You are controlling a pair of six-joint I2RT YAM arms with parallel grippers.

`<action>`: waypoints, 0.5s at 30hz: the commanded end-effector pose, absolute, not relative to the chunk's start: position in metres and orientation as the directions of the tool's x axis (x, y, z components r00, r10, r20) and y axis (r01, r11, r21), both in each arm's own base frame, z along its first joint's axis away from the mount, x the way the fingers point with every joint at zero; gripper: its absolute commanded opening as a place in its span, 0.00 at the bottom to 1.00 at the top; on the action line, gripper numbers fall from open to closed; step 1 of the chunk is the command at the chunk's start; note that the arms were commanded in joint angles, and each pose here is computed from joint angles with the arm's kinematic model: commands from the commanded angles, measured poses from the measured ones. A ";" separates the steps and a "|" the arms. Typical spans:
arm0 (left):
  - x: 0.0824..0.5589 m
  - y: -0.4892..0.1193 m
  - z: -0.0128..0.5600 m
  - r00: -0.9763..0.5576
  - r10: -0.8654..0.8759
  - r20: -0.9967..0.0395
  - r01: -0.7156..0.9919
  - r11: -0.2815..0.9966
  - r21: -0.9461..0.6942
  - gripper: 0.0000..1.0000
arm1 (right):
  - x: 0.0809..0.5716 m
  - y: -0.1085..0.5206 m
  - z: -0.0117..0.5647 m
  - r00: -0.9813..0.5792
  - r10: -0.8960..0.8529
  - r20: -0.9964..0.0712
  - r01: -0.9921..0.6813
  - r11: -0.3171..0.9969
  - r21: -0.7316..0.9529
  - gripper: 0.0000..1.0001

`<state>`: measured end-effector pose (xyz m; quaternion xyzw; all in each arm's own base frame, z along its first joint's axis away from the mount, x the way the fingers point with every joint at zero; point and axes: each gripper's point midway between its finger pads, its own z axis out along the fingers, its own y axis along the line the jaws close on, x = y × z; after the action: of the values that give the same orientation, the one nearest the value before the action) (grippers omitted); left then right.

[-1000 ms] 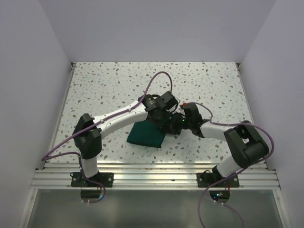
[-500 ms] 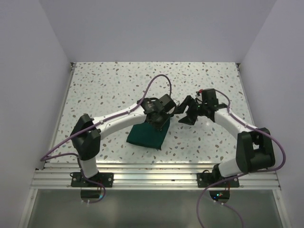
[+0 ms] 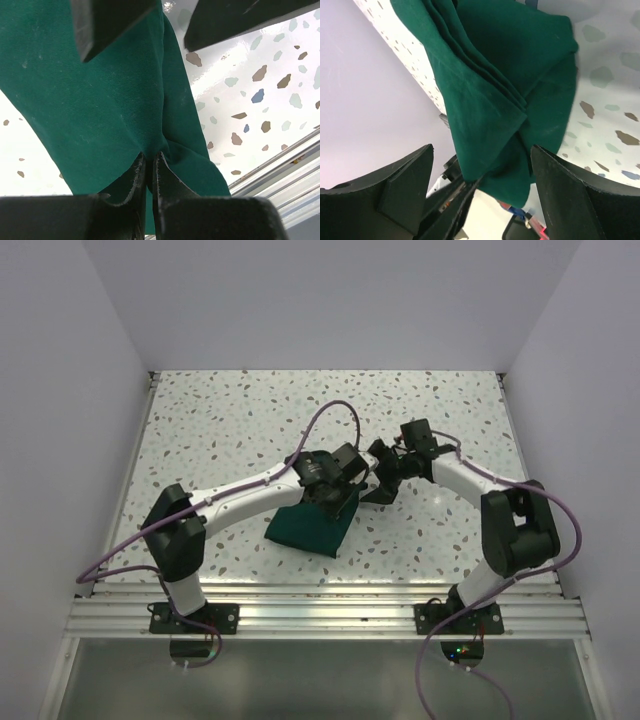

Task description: Prepare the surgical pack

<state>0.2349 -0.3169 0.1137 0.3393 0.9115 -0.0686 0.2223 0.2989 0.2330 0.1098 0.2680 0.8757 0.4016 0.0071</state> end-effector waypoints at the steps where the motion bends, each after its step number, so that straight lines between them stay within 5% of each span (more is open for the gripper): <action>1: 0.232 -0.326 0.134 -0.635 0.572 -0.520 0.670 0.743 -0.001 0.00 | 0.307 0.248 0.121 -0.850 0.474 0.229 0.480 0.520 0.706 0.82; 6: 0.227 -0.327 0.135 -0.625 0.575 -0.528 0.679 0.734 -0.004 0.00 | 0.311 0.252 0.098 -0.837 0.483 0.256 0.515 0.538 0.668 0.79; 15: 0.214 -0.316 0.126 -0.616 0.591 -0.520 0.693 0.721 -0.001 0.00 | 0.308 0.250 0.066 -0.845 0.458 0.275 0.519 0.580 0.628 0.56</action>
<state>0.2215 -0.3139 0.1116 0.3501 0.9038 -0.0778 0.2333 0.3069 0.2499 0.0724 0.2821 0.8845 0.3698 -0.0355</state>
